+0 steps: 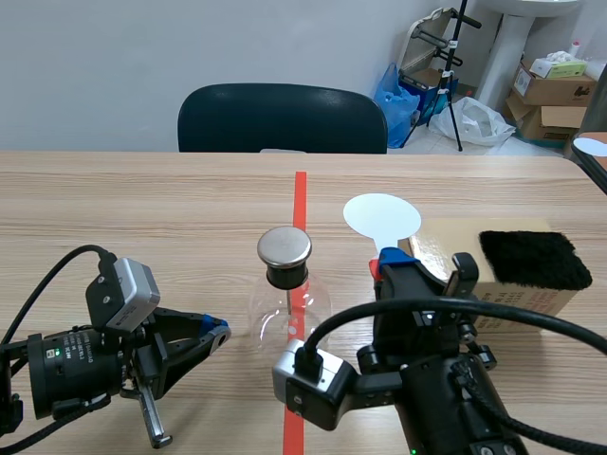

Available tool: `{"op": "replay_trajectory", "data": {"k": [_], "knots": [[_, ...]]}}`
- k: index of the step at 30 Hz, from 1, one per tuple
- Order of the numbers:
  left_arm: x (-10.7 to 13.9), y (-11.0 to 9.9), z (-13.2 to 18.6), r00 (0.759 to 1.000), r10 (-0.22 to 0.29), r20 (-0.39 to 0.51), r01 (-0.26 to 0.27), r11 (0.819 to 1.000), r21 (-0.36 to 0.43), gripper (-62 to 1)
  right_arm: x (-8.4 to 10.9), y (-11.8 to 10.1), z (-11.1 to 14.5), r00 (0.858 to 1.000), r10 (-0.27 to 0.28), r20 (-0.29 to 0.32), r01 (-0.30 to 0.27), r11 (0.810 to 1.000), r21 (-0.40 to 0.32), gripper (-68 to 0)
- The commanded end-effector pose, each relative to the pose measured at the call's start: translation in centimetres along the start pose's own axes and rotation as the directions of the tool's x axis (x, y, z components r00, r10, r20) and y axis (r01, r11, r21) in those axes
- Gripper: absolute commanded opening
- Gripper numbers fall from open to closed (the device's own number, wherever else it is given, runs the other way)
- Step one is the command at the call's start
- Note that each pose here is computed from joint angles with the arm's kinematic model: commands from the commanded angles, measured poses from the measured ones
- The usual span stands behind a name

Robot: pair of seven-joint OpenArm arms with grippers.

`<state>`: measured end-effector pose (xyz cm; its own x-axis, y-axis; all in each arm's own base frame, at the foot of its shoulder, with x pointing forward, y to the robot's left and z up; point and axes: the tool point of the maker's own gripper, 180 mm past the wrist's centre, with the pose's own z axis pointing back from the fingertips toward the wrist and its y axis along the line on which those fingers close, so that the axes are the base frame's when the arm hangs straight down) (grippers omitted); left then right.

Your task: Do the electroscope experiment

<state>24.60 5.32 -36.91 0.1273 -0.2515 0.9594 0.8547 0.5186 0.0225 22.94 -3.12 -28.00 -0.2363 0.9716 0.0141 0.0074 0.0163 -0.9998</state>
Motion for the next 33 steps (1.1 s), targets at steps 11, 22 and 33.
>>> {"op": "replay_trajectory", "data": {"k": [11, 22, 33], "knots": [[1.1, 0.2, -0.3, 0.999, -0.008, 0.035, 0.008, 1.000, -0.002, -58.0, -0.1, -0.7, -0.4, 1.000, 0.000, 0.002, 0.000, 1.000, -0.029, -66.7], [1.1, 0.2, -0.3, 0.999, -0.008, 0.036, 0.008, 1.000, -0.002, -58.0, 2.3, -0.6, -0.2, 0.990, 0.006, 0.142, -0.002, 1.000, -0.028, -66.7], [1.1, 0.2, -0.3, 0.999, -0.008, 0.036, 0.008, 1.000, -0.002, -58.0, 5.4, -0.6, 0.5, 0.949, 0.011, 0.315, -0.002, 1.000, -0.028, -66.7]]}}
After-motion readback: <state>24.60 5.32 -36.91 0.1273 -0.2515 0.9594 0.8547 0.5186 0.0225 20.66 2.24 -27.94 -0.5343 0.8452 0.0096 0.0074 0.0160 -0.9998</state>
